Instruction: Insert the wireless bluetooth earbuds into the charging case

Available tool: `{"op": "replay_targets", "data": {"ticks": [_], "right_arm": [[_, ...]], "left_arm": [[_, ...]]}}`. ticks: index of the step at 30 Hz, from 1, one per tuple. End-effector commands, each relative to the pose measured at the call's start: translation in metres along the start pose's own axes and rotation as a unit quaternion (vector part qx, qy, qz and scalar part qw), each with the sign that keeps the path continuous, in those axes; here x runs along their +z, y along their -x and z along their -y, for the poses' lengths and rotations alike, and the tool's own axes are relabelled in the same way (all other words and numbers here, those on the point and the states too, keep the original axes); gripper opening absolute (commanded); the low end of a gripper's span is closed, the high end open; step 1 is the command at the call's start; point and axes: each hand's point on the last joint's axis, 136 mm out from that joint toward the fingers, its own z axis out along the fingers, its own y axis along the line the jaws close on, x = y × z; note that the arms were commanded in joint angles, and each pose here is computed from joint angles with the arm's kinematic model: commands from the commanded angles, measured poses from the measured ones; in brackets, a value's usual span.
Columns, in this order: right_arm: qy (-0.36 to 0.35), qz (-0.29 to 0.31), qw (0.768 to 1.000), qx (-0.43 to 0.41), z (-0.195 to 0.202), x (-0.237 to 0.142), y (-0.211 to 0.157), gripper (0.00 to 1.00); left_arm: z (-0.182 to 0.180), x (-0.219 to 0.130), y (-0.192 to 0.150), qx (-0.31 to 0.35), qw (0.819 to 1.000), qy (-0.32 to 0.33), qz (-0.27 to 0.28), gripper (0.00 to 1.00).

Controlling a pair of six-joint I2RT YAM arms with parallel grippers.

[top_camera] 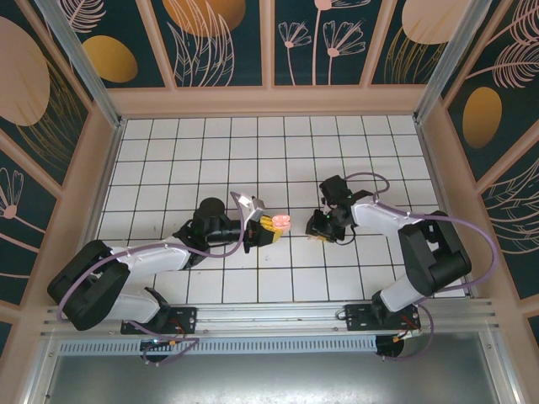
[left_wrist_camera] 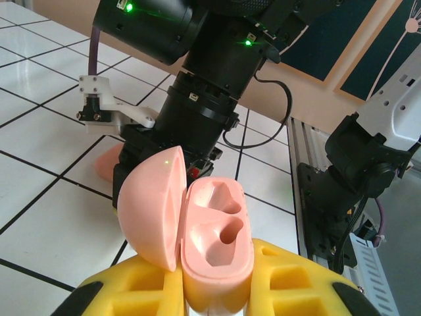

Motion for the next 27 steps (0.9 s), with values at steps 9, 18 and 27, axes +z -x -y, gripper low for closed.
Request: {"op": "replay_targets", "data": {"ticks": [9, 18, 27], "right_arm": [[-0.019, 0.008, 1.0, -0.02, -0.003, 0.004, 0.009, 0.35], [-0.033, -0.004, 0.999, -0.024, -0.001, 0.009, 0.002, 0.31], [-0.049, -0.004, 0.998, -0.024, 0.004, 0.011, -0.002, 0.31]], "left_arm": [[0.001, -0.004, 0.011, 0.018, 1.0, 0.004, 0.009, 0.18], [0.001, -0.004, 0.011, 0.018, 1.0, 0.005, 0.009, 0.17], [0.002, -0.005, 0.011, 0.019, 1.0, 0.005, 0.009, 0.17]]}}
